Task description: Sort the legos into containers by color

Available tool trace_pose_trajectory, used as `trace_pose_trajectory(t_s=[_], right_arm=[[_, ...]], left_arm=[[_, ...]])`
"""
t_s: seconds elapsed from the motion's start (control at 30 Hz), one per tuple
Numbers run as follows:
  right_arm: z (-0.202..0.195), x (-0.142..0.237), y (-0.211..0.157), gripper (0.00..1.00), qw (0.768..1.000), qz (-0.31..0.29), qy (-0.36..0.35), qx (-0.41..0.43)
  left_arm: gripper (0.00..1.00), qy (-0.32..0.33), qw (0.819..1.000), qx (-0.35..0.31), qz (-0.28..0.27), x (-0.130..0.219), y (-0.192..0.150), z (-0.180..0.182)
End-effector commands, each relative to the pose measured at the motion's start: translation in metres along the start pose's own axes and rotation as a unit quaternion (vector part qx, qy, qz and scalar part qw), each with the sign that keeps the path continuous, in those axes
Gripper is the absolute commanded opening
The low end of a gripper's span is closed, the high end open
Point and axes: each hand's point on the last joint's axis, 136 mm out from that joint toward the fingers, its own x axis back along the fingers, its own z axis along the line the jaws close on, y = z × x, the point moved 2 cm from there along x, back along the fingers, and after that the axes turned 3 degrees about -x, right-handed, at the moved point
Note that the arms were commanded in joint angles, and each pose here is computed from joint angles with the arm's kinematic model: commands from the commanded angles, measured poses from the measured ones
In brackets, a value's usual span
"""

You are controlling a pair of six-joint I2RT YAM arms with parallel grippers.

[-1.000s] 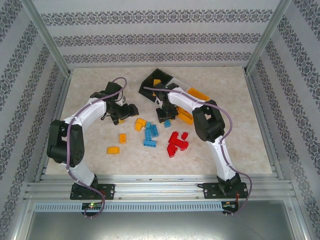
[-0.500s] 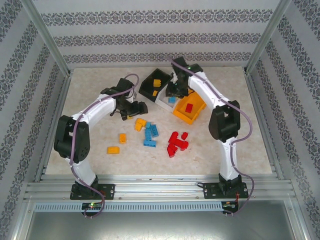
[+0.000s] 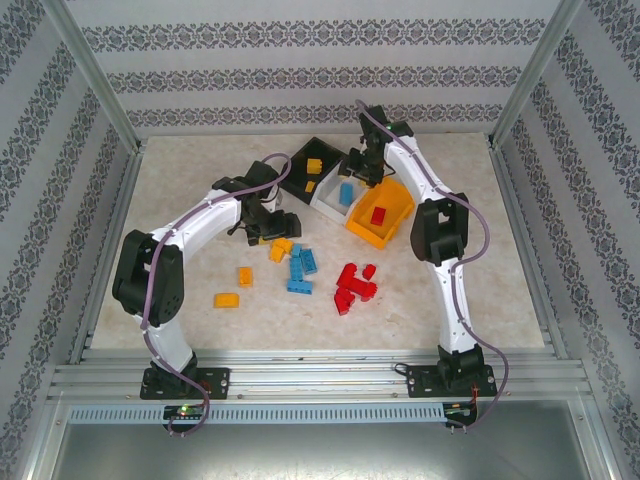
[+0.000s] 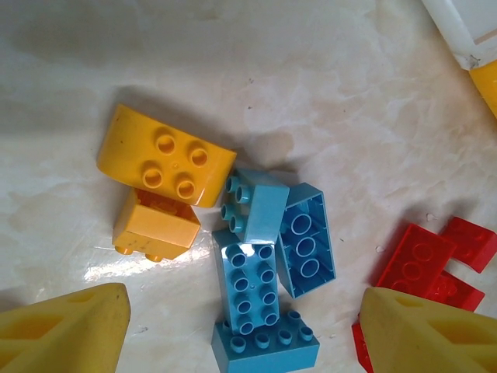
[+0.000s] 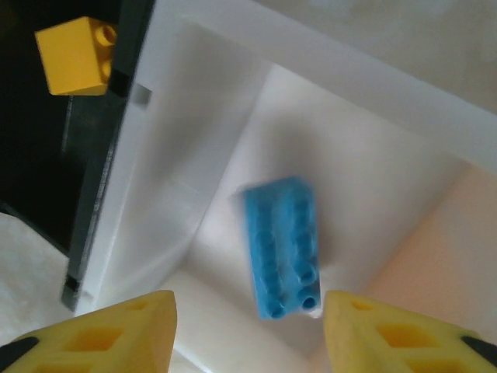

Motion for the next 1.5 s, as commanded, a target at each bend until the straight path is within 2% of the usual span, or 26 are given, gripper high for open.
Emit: trace_pose_trajectory(t_s=[0.0, 0.2, 0.3, 0.43, 0.57, 0.67, 0.8, 1.13, 1.37, 1.47], right_arm=[[0.005, 0.013, -0.002, 0.58, 1.0, 0.0, 0.001, -0.001], [0.004, 0.047, -0.023, 0.61, 0.999, 0.0, -0.016, 0.039], [-0.006, 0.065, -0.064, 0.62, 0.996, 0.029, -0.044, 0.069], [-0.044, 0.077, -0.136, 0.64, 0.99, 0.071, -0.103, 0.071], [-0.079, 0.07, -0.198, 0.68, 0.986, 0.111, -0.125, 0.029], [-0.092, 0.057, -0.22, 0.68, 0.983, 0.126, -0.131, 0.017], [-0.099, 0.043, -0.223, 0.67, 0.982, 0.129, -0.139, 0.009], [-0.107, 0.007, -0.223, 0.62, 0.978, 0.15, -0.144, -0.013], [-0.119, -0.005, -0.228, 0.53, 0.972, 0.17, -0.161, -0.016], [-0.122, -0.004, -0.225, 0.45, 0.972, 0.168, -0.161, -0.019]], left_arm=[[0.78, 0.013, 1.0, -0.018, 0.015, 0.004, -0.009, -0.001], [0.78, 0.014, 0.999, -0.036, 0.032, -0.002, -0.014, -0.004], [0.78, 0.014, 0.999, -0.039, 0.035, -0.004, -0.014, -0.004], [0.78, 0.008, 0.999, -0.034, 0.028, -0.008, -0.011, -0.006], [0.78, -0.014, 0.999, -0.017, 0.028, -0.016, -0.008, -0.014], [0.78, -0.022, 0.999, -0.015, 0.027, -0.018, -0.007, -0.018], [0.78, -0.017, 0.999, -0.015, 0.031, -0.018, -0.011, -0.016], [0.79, 0.047, 0.998, -0.022, 0.036, 0.001, -0.024, 0.013], [0.79, 0.058, 0.998, -0.003, 0.032, 0.01, -0.035, 0.034], [0.79, 0.058, 0.998, 0.005, 0.028, 0.014, -0.036, 0.039]])
